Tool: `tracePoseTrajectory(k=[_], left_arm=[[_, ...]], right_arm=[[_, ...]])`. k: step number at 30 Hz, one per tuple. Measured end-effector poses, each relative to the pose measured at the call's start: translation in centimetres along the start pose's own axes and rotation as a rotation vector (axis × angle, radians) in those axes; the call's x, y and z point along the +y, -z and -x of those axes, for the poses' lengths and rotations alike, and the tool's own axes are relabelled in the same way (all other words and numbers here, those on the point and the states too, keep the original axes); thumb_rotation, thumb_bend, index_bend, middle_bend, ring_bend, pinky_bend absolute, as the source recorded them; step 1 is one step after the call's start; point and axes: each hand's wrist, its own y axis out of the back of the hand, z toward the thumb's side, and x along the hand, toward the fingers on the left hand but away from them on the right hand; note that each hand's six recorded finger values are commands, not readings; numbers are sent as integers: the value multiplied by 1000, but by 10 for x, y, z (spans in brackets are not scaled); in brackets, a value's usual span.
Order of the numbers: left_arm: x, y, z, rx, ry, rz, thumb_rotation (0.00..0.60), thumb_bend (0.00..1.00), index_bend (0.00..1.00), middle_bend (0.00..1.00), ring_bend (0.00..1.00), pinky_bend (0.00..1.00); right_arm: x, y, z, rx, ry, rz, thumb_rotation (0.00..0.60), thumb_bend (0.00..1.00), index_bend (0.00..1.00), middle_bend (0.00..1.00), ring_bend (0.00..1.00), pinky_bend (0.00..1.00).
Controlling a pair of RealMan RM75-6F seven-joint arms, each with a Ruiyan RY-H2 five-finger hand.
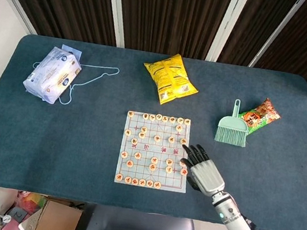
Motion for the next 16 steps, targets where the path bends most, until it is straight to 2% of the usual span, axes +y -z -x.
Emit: tracePoseTrajectory(k=[3,5,9,13,16], left_arm=[[0,0,0,2,-5,-5,600,441,0,0,0,54],[0,0,-1,4,-7,-12,600,441,0,0,0,54],[-2,-2,-1,5,-9,-26,600,441,0,0,0,54],[-4,-4,-2,6,-11,-36,600,441,0,0,0,54],[-6,-4,-3,13,1,-37,600,441,0,0,0,54]], right_arm=[[19,9,-31,-35,51,25,600,468,91,0,0,0],[29,17,-59,-88,51,39,600,439,26,0,0,0],[39,26,-105,-203,37,89,600,431,0,0,0,0],[55,45,-151,-335,111,86,600,431,0,0,0,0],[62,50,-174,-386,152,77,600,431,0,0,0,0]])
